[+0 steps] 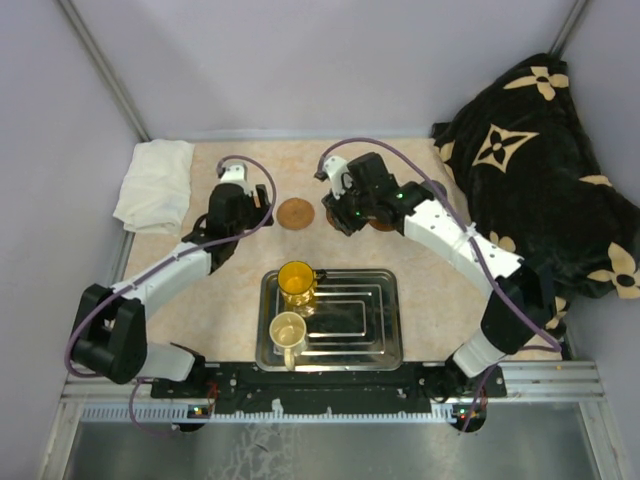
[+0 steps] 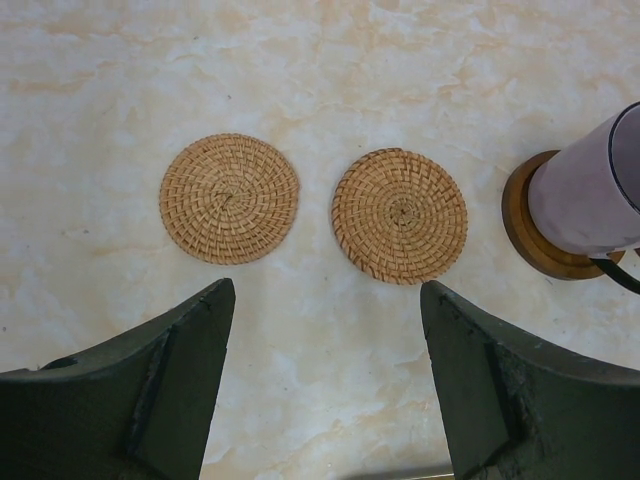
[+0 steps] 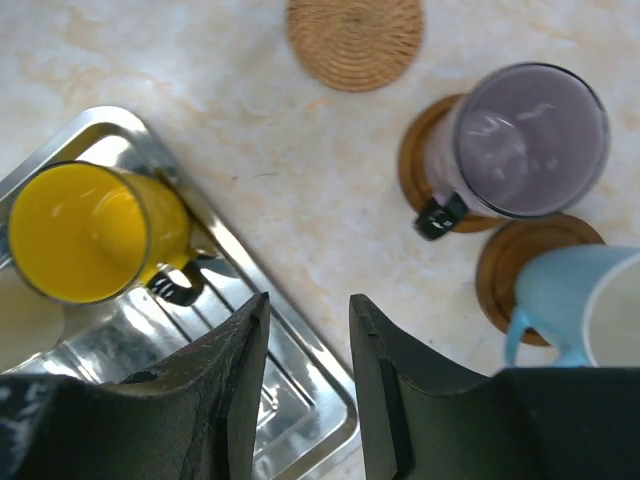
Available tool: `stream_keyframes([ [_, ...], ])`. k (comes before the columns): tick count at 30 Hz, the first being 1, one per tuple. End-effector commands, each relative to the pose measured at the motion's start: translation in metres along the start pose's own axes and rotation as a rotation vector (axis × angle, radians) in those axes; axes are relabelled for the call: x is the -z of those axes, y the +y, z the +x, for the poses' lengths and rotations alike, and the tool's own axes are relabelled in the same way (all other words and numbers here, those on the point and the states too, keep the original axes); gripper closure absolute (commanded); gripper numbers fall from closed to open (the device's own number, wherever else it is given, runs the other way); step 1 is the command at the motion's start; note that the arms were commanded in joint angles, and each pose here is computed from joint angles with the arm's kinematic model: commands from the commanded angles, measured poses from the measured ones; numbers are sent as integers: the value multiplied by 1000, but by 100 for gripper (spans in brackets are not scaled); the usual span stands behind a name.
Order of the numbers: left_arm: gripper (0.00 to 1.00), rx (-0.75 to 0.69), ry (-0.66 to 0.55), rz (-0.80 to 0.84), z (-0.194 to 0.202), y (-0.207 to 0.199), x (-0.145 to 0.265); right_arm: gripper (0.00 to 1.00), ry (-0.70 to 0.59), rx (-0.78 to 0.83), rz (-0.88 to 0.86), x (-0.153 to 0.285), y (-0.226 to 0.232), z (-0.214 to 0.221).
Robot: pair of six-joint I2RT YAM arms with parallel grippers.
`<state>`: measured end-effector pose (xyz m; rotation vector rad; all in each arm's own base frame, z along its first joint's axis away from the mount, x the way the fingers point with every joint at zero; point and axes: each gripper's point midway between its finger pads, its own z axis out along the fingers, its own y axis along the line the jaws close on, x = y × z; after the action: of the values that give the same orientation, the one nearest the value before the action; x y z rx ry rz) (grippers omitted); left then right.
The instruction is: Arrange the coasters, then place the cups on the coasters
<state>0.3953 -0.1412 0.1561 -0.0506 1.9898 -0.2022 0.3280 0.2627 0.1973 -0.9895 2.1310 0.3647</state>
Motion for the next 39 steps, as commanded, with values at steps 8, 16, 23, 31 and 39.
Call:
stream_keyframes([
  [8, 19, 53, -43, -64, -4, 14, 16, 59, 61, 218, -311, -34, 77, -4],
  [16, 18, 94, -109, -166, -13, 39, 38, 56, 89, 228, -389, -62, 96, 3],
  [23, 17, 130, -158, -228, -17, 54, 54, 55, 107, 238, -429, -75, 105, 3],
  [31, 17, 150, -178, -260, -21, 61, 61, 55, 161, 269, -485, -86, 123, 15],
  [39, 17, 152, -181, -262, -19, 64, 66, 55, 203, 290, -506, -90, 136, 27],
])
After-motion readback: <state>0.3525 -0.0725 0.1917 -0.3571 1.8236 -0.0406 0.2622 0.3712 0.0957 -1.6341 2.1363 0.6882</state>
